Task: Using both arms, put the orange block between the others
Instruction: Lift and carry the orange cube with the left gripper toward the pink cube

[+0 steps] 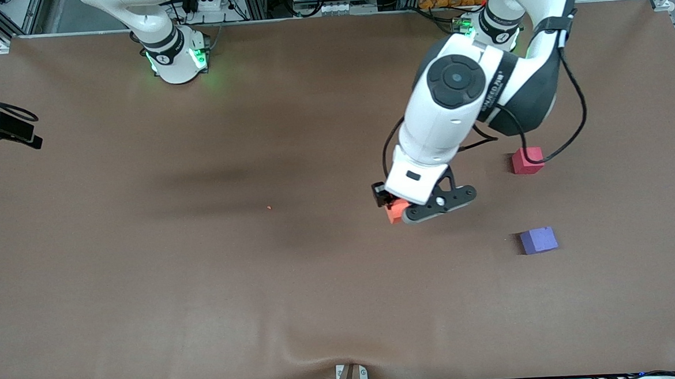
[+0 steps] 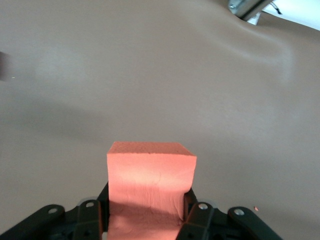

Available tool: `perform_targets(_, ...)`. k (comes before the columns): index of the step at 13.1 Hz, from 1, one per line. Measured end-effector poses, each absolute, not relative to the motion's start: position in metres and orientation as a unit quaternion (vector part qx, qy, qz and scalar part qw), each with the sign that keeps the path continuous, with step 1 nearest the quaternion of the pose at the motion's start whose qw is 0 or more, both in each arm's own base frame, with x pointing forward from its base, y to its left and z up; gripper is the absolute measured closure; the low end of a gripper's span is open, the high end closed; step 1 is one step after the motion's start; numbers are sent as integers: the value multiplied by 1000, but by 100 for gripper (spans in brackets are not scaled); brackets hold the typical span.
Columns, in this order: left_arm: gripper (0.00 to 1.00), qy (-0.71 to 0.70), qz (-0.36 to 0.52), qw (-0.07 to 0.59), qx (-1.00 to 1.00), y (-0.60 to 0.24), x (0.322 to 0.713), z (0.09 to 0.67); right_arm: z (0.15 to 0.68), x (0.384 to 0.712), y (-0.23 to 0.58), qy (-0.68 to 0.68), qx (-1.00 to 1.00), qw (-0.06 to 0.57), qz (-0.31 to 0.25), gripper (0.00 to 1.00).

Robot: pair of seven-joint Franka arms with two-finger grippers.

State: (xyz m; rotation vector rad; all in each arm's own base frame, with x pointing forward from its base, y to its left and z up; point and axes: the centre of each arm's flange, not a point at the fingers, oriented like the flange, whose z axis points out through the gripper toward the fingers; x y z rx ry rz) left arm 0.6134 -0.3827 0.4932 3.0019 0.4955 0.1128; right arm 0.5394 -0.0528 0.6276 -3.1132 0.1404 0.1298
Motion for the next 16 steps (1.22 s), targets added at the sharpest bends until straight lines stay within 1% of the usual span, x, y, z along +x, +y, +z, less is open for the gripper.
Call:
perform_targets(4, 46, 191, 26, 38, 980, -344, 632, 491, 625, 540, -61, 52, -998, 11, 39, 0)
perform_targets(9, 46, 215, 8, 23, 976, -301, 649, 470, 626, 541, -59, 51, -998, 11, 35, 0)
perform_targets(13, 46, 191, -14, 7, 981, -246, 660, 425, 627, 543, -60, 51, -998, 11, 26, 0)
perform_targets(16, 46, 186, -10, 9, 982, -217, 645, 380, 633, 548, -60, 51, -999, 9, 2, 0)
